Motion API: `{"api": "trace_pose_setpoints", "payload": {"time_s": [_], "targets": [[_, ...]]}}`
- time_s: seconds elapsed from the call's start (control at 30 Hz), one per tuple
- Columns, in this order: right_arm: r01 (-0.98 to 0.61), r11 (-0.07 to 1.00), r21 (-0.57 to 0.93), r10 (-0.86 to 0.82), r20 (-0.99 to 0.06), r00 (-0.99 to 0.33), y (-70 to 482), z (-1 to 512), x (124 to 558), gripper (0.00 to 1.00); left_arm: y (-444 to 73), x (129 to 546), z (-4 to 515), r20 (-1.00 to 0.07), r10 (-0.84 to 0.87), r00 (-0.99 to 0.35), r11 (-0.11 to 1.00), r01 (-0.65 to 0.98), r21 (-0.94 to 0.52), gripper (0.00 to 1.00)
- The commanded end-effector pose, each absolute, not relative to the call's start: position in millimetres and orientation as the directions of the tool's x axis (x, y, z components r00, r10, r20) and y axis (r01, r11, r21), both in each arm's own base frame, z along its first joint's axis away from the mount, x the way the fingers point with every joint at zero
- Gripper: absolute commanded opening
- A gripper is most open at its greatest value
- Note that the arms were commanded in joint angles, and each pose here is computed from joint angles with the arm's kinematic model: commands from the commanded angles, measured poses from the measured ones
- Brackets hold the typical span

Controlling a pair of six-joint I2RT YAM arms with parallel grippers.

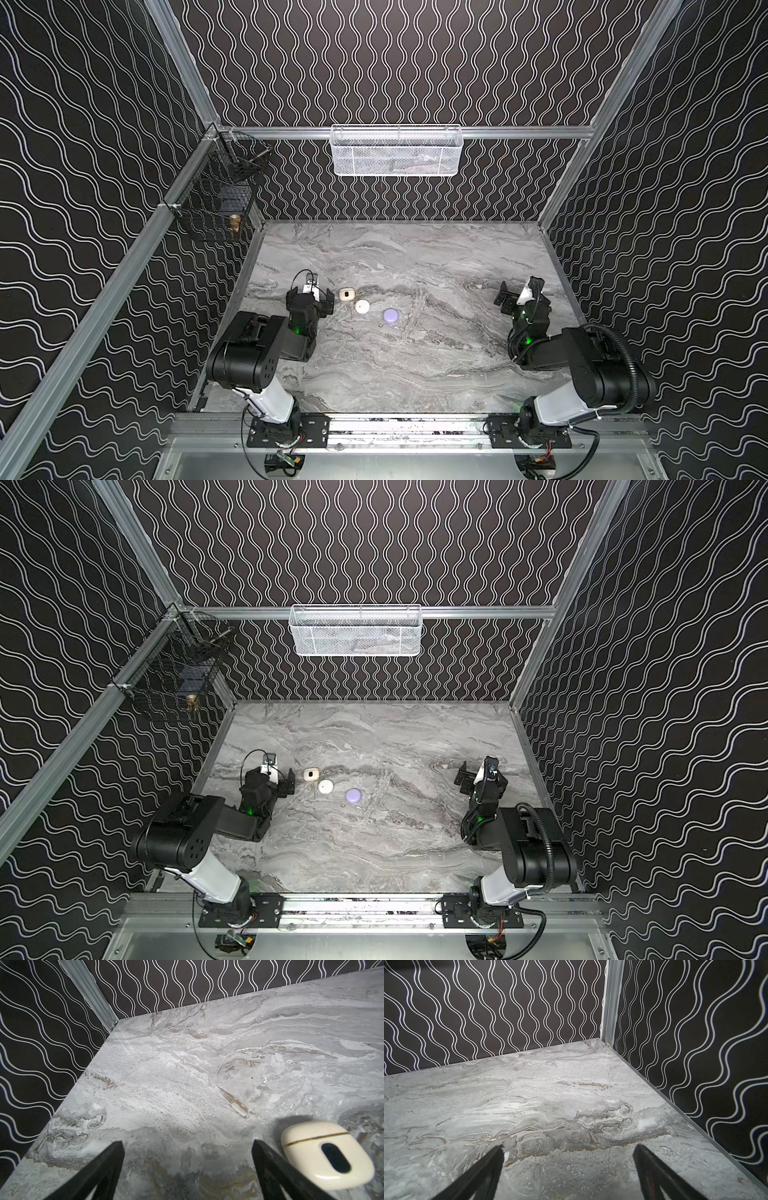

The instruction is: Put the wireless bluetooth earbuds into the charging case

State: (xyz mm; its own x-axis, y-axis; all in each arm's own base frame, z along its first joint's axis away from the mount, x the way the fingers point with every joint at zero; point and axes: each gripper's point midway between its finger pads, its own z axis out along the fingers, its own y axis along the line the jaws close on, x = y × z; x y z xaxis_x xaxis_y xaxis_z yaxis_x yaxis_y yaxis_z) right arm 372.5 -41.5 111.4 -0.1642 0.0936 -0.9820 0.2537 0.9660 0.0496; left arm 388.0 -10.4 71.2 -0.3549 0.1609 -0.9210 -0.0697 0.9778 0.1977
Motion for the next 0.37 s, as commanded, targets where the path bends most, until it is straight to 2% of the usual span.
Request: {"api": "trace_pose_setpoints", "payload": {"time_s": [0.0,0.33], "targets": [[0.249,0.967,0.058,0.091,-0.988,-0.122,-41.2,121.7,374.4,1.0,-12.1,392.2,79.6,-0.936,0.143,-0.321,0.982,-0.07,0.174,0.99],[0.25,0.967,0.058,0.091,-0.988,-0.123,-41.2,121.6,374.4,1.0,-11.7,392.2,79.8,-0.937,0.143,-0.32,0.982,-0.069,0.174,0.99]]}}
